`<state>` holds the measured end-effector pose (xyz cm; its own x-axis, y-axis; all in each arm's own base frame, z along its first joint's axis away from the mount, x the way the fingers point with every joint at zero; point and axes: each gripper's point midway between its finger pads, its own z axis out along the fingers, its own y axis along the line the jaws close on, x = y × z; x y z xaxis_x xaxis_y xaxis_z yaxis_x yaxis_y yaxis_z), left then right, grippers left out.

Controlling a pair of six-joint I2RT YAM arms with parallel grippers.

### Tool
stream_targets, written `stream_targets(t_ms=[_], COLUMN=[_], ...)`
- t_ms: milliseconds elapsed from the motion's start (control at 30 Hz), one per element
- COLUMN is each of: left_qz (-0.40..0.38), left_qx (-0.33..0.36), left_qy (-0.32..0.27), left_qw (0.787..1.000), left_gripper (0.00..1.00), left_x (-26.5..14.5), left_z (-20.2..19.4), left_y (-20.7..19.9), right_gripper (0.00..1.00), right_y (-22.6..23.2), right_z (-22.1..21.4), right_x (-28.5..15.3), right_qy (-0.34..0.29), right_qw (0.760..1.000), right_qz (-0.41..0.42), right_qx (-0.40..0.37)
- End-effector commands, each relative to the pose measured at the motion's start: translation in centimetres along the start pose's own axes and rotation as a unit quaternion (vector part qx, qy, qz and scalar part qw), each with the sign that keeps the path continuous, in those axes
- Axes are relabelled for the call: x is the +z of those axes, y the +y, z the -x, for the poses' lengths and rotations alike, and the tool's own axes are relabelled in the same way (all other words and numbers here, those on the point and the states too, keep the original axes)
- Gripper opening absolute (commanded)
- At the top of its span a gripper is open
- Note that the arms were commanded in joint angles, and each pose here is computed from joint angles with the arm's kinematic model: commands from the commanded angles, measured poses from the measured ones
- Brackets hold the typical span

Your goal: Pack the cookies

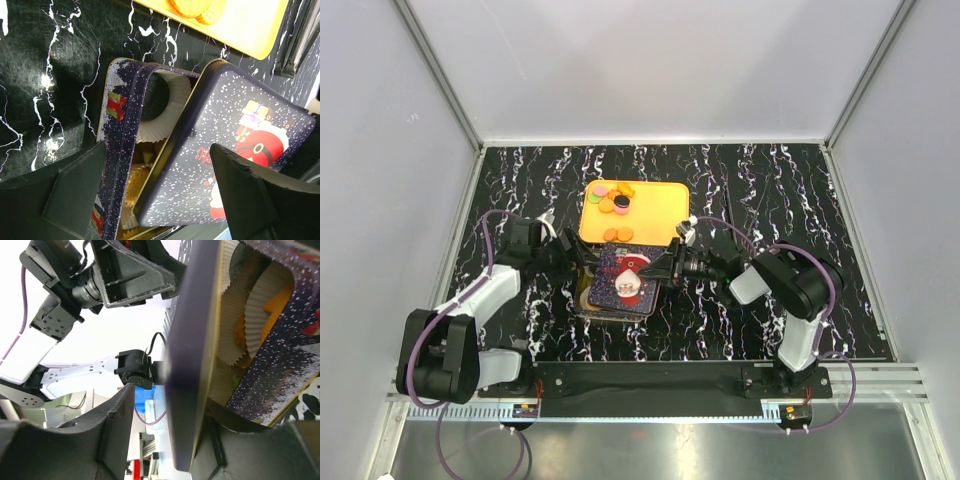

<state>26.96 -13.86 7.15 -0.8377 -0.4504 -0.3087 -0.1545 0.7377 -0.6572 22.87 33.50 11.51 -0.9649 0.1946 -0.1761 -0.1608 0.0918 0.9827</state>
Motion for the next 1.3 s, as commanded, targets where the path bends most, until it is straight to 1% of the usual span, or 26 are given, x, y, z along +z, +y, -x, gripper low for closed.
stream_targets(t_ms=[0,200,233,433,600,700,767,900,1267], left_qz=[-0.019,-0.021,-0.022,-0.023,-0.026,-0.030,-0.033,-0.037,-0.050], left_qx=[0.018,0.019,0.019,0.019,0.017,0.019,0.021,0.022,0.027], left_qy=[-0.002,-0.002,-0.002,-0.002,0.000,0.001,0.001,0.002,0.010], left_qw=[1.000,1.000,1.000,1.000,1.000,0.999,0.999,0.999,0.998], left_gripper=[0.91,0.91,0.91,0.91,0.91,0.91,0.91,0.91,0.93], left_x=[0.2,0.3,0.2,0.3,0.3,0.4,0.5,0.5,0.7], left_z=[0.3,0.3,0.3,0.4,0.3,0.2,0.2,0.1,-0.5], left_y=[-0.7,-0.8,-0.8,-0.9,-1.0,-1.2,-1.4,-1.7,-2.3], right_gripper=[0.53,0.54,0.54,0.54,0.55,0.55,0.56,0.56,0.56], right_y=[1.5,-0.2,-0.7,-2.1,-2.7,-3.3,-3.2,-4.5,-5.2], right_z=[0.8,0.8,0.5,1.0,1.5,1.6,1.9,1.5,1.1], right_x=[-0.6,-0.7,-0.9,-1.8,-1.9,-2.0,-1.7,-1.4,0.1], right_qy=[-0.009,-0.002,0.001,-0.005,-0.008,0.006,0.013,0.035,0.056], right_qw=[0.999,0.998,0.998,0.996,0.992,0.986,0.985,0.980,0.978], right_qz=[0.009,-0.048,-0.063,-0.092,-0.121,-0.160,-0.165,-0.195,-0.200], right_qx=[-0.044,-0.040,-0.031,-0.018,-0.032,-0.036,-0.047,-0.035,-0.023])
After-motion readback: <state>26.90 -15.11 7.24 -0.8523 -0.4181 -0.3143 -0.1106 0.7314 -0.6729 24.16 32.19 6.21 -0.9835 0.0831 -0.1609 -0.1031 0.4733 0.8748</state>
